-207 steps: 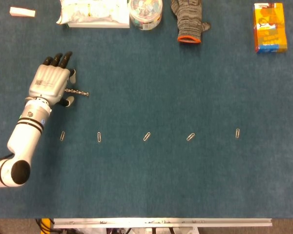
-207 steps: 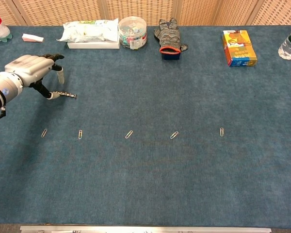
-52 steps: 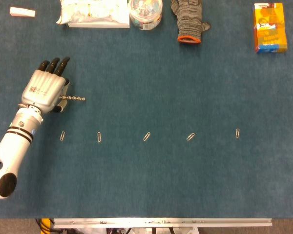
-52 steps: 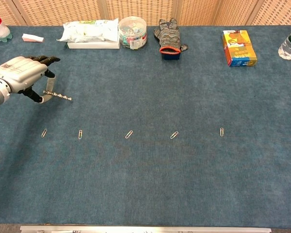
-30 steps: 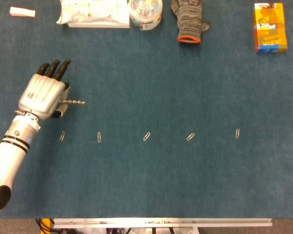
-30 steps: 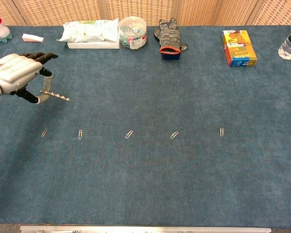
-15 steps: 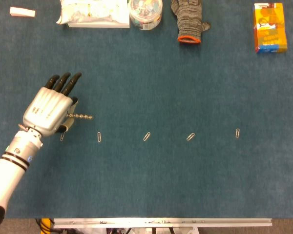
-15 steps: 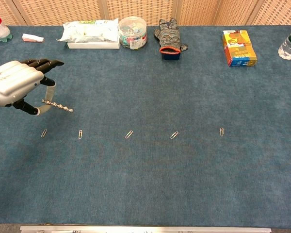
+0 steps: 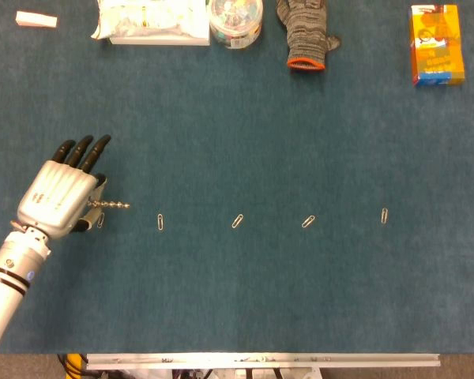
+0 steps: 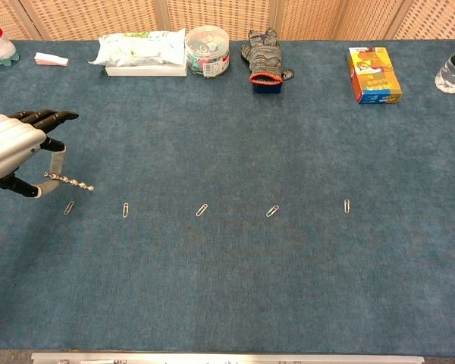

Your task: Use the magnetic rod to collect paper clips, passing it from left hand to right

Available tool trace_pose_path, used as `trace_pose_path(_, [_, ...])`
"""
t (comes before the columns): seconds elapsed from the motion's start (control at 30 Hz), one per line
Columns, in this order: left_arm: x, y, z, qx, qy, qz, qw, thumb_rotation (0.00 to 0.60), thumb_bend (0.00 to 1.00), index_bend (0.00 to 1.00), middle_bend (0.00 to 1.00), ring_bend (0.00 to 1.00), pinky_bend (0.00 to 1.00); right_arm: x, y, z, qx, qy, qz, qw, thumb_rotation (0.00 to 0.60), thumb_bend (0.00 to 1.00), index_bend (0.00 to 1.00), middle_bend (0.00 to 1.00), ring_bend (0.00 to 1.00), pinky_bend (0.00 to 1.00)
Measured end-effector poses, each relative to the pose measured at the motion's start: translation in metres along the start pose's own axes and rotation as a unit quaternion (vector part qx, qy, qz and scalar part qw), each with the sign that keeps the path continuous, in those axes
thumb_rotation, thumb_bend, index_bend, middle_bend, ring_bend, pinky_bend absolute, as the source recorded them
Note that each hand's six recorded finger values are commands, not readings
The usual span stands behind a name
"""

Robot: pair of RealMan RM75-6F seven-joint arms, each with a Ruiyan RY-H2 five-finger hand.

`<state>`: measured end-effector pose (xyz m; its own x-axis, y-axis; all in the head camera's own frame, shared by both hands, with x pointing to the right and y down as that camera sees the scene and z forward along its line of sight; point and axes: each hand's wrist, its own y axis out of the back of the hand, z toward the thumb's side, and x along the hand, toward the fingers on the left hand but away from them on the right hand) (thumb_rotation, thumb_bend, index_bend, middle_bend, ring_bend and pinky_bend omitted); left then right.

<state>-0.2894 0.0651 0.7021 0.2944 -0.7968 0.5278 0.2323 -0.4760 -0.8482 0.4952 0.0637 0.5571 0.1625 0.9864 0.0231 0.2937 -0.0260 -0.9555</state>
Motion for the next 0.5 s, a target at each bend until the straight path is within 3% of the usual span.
trace_pose_path(0.5, [-0.017, -0.025, -0.015, -0.017, 0.017, -0.022, 0.9995, 0.600, 0.33, 0.65, 0.03, 0.00, 0.11, 0.000, -0.002, 0.001, 0.001, 0.000, 0.003, 1.0000, 0.600, 0.14, 0.24, 0.14, 0.12, 0.31])
